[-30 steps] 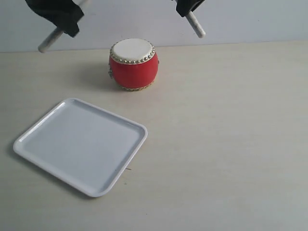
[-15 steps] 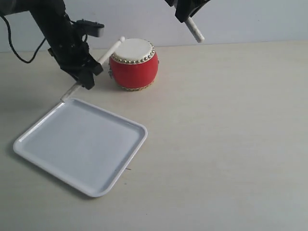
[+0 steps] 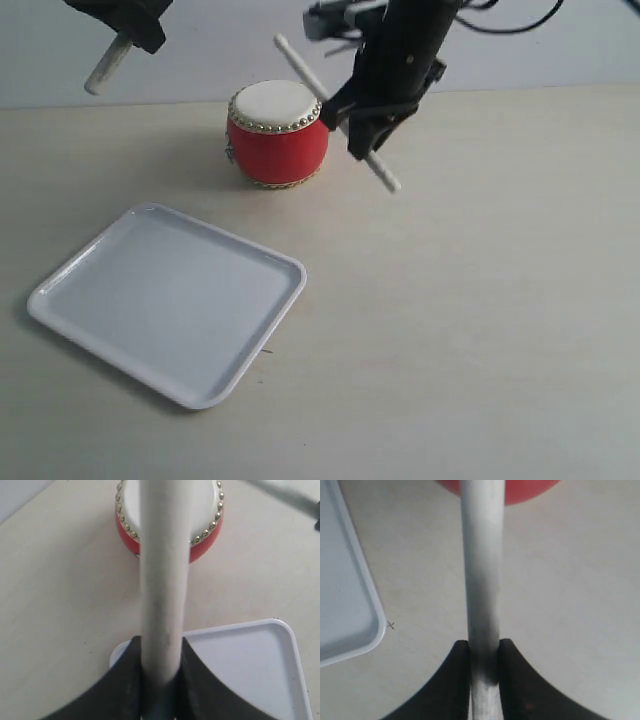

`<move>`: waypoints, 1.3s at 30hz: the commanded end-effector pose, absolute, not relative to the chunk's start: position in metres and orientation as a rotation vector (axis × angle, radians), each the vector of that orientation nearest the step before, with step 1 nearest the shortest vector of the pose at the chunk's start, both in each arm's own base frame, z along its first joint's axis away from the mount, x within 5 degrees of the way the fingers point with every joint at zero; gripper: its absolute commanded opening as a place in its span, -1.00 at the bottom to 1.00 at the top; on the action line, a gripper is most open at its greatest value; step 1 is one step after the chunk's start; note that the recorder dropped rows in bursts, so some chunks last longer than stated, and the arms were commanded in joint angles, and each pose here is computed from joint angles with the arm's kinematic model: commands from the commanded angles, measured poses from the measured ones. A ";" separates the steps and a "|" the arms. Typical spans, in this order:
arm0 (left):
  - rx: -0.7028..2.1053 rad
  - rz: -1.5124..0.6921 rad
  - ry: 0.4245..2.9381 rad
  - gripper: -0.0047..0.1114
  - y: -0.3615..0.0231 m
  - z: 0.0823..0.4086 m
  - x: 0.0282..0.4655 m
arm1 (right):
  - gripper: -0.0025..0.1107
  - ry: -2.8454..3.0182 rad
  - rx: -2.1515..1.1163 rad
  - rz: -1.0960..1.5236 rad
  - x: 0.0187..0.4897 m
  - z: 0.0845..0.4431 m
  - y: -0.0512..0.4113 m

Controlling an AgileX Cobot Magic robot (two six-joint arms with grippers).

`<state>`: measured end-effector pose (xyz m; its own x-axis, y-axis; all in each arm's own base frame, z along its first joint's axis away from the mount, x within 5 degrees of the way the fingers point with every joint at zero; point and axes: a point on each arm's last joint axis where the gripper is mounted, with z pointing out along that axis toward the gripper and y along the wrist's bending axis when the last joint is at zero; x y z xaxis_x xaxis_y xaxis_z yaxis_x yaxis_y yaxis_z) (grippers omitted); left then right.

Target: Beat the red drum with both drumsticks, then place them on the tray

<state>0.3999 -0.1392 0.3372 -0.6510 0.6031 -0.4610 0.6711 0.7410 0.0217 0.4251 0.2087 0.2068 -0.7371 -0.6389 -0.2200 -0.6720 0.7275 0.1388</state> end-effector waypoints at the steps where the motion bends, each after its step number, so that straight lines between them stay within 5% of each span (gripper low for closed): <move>1: 0.951 -0.216 2.485 -0.92 -0.139 0.345 0.397 | -0.96 2.880 -1.070 0.330 0.430 0.155 0.212; 3: 0.951 -0.216 2.485 -0.92 -0.139 0.345 0.397 | -0.96 2.852 -1.065 0.331 0.429 0.169 0.212; 7: 0.952 -0.217 2.491 -0.92 -0.140 0.342 0.398 | -0.96 2.676 -1.040 0.326 0.417 0.249 0.206; 12: 0.976 -0.235 2.595 -0.92 -0.144 0.301 0.410 | -0.96 2.463 -1.002 0.227 0.384 0.346 0.185; 20: 1.001 -0.342 2.828 -0.92 -0.153 0.202 0.427 | -0.96 2.321 -0.957 0.228 0.349 0.407 0.170; 25: 1.025 -0.354 2.904 -0.92 -0.154 0.168 0.431 | -0.96 2.310 -0.951 0.228 0.346 0.412 0.169; 31: 1.022 -0.342 2.859 -0.92 -0.154 0.185 0.432 | -0.96 2.310 -0.951 0.228 0.346 0.412 0.169; 39: 0.986 -0.308 2.661 -0.92 -0.149 0.274 0.413 | -0.96 2.333 -0.950 0.293 0.350 0.403 0.174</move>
